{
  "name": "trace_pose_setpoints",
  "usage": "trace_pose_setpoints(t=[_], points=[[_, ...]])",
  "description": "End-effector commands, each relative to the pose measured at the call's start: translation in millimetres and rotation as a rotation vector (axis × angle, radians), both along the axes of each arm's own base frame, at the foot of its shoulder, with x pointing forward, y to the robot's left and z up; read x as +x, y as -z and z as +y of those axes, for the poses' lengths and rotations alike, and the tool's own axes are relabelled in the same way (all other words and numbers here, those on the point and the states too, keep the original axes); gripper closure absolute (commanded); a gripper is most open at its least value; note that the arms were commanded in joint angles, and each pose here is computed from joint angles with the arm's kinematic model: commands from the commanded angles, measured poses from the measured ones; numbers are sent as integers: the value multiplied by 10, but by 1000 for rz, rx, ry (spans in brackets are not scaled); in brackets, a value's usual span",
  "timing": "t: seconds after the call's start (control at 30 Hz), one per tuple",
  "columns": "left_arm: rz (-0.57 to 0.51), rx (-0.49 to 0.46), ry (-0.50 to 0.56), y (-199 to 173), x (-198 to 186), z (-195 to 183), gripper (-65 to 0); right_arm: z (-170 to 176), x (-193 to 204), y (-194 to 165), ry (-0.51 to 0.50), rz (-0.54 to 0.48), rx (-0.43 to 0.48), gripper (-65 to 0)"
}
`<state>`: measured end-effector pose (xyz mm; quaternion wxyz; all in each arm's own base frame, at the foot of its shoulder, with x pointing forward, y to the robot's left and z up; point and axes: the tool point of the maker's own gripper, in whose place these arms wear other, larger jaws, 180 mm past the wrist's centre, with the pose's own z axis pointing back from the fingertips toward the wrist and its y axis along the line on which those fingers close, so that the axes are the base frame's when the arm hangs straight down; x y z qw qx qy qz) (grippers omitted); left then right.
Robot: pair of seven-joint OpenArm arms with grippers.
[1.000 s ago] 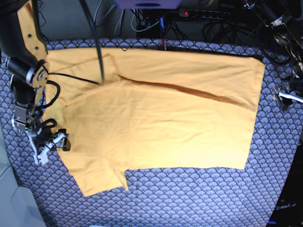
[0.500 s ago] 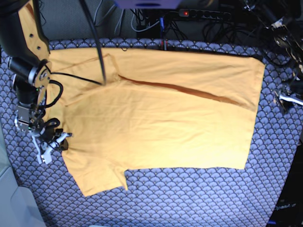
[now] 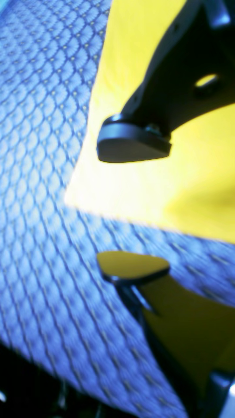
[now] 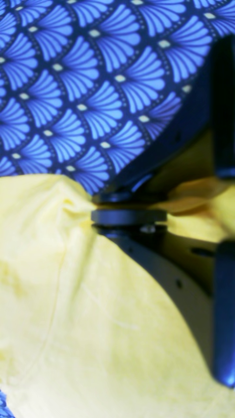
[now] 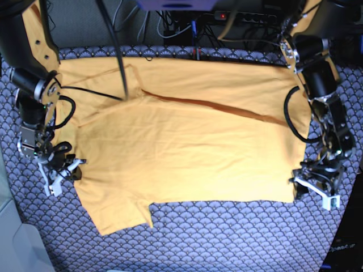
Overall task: Fold the T-shirt properly
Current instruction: 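Move the left gripper to the opposite side edge and grasp both edges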
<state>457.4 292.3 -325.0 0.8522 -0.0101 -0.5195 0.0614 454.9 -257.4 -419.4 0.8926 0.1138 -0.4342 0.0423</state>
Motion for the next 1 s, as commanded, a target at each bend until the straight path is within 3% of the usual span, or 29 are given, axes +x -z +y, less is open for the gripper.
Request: trace_pose_setpoints(t=[0.0,0.23,0.37,0.77,0.97], points=[[-51,19,-3,-183,172,22,-416,-80,164,-232,10,-64,-7,-11],[-25,-24,4,138,553,-106,-415,-116,162,-241,12,-59,-14,-11],[-22,-9,-88,280,557,64,-416,-180,140,-239,18,-56,-23,-11],[7,-2,-82,363,572,31,-416,-243,125,-247,23,-56,-33,-11],[-28,-9,-82,382,576,-12,-415,-243,125,-247,23,-56,-33,-11]])
